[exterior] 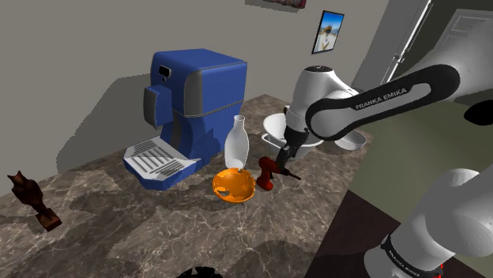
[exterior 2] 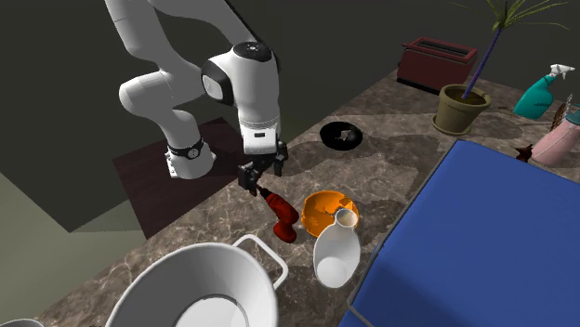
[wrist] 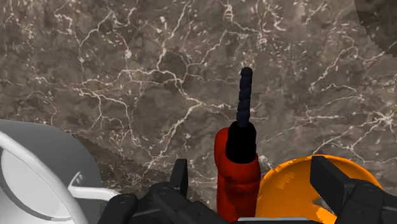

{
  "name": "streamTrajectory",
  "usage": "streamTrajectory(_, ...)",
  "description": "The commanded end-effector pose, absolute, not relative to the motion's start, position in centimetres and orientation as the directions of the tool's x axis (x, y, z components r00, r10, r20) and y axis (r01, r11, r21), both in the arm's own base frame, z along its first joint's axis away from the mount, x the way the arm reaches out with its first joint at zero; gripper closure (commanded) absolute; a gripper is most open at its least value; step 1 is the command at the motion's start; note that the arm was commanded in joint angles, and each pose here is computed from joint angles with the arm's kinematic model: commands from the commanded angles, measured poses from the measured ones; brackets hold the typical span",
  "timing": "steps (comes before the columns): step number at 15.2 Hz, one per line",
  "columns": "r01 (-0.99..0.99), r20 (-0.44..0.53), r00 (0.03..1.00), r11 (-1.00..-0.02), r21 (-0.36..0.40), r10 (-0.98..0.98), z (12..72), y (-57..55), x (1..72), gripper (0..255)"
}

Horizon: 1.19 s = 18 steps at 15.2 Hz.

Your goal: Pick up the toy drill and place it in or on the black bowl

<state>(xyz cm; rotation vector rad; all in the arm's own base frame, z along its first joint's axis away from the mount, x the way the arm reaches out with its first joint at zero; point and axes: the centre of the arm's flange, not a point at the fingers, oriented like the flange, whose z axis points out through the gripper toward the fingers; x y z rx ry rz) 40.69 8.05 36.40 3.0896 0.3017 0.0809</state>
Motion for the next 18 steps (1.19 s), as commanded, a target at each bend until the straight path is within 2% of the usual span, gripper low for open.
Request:
streamTrajectory(1, 0.193, 0.048, 0.98, -0.98, 0.043, 0.195, 35.3, 8.2, 41.1, 0)
streamTrajectory(7, 0.193, 0.048, 0.98, -0.98, 0.043, 0.195, 31.8, 8.1, 41.3, 0)
streamTrajectory(15, 0.193, 0.048, 0.98, -0.98, 0.043, 0.195, 31.8, 8.1, 41.3, 0)
streamTrajectory(16, 0.193, 0.048, 0.98, -0.98, 0.043, 0.195, 31.8, 8.1, 41.3, 255)
streamTrajectory(18, 0.193, 0.048, 0.98, -0.98, 0.043, 0.195, 31.8, 8.1, 41.3, 255)
